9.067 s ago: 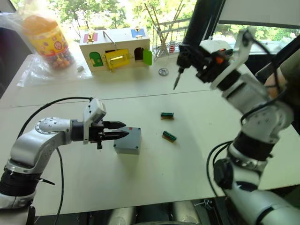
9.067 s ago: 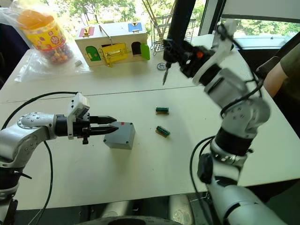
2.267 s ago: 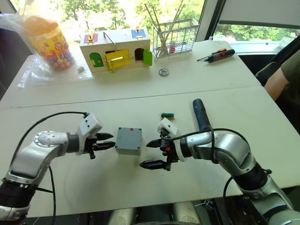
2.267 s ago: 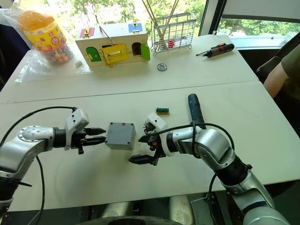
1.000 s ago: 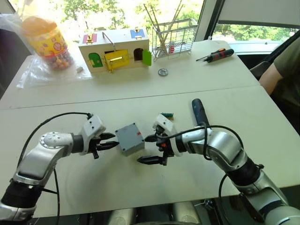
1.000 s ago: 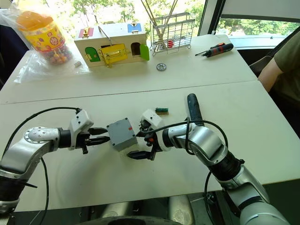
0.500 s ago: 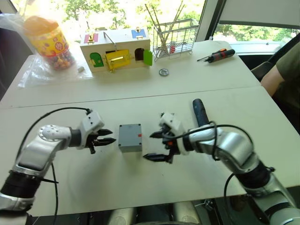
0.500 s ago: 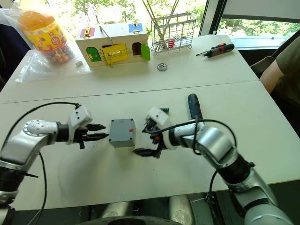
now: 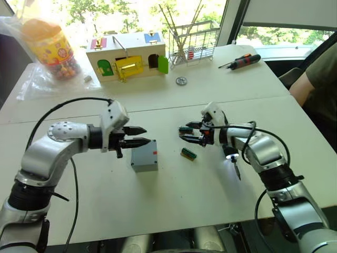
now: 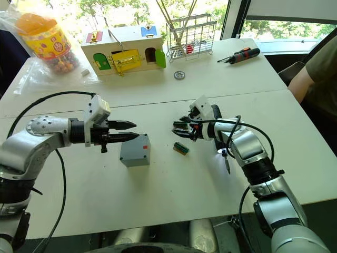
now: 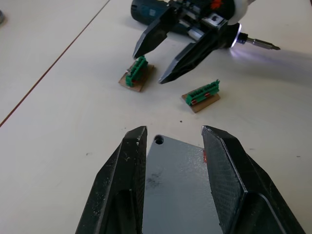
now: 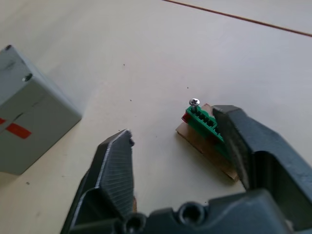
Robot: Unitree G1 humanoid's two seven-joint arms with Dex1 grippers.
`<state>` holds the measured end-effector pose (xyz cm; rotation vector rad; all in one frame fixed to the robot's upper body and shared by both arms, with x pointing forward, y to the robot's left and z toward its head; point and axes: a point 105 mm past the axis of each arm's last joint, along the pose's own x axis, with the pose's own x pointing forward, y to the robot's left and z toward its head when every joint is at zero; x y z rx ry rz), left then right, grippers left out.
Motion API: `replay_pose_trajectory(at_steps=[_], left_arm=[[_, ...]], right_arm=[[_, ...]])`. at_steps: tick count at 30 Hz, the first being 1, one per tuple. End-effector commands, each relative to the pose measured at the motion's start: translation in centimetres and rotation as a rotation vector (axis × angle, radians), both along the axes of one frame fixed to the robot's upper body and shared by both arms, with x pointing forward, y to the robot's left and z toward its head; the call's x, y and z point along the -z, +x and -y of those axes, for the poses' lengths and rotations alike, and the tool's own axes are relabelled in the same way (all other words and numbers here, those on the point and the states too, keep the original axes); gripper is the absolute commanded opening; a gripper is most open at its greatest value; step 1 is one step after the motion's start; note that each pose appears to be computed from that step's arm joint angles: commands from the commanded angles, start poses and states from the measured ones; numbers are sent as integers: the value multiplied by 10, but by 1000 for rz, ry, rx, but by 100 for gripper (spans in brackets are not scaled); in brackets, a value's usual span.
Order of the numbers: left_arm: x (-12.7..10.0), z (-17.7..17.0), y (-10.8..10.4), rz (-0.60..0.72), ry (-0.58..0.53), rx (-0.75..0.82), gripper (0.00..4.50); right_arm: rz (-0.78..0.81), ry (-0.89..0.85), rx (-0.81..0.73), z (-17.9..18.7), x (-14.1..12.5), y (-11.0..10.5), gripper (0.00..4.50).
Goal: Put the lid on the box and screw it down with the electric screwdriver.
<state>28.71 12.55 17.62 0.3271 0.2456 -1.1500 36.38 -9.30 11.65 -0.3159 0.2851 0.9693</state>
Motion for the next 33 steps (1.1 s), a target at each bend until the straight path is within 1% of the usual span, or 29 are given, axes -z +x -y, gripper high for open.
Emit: replay_pose_trajectory(at_steps=[1,12,13,14,15,16,17,18,19,20,33], left_arm=[[-2,-1,-4,34,40,-1,180],[5,-8,-1,35,59,-26,180],[6,-8,0,35,59,-27,180],[6,-8,0,35,60,-27,180],[7,-9,0,35,61,-28,180],[8,-9,0,34,62,-30,180],[9,-10,1,33,63,-33,180],[10,-11,2,32,63,-39,180],[10,-12,3,34,64,-44,180],[10,-13,4,36,65,-49,180],[13,-18,10,43,66,-69,180]], right_arm=[[72,35,7,-4,-18,11,281],[43,63,33,-4,-14,16,281],[43,61,34,-3,-14,16,228],[44,58,34,-3,-13,16,206],[44,58,36,-3,-13,17,123],[41,61,39,-2,-13,17,123],[38,59,42,-2,-12,17,99],[35,58,42,-3,-11,17,61],[33,56,42,-3,-10,16,10],[32,54,40,-3,-10,16,4],[25,51,48,-2,-6,15,4]])
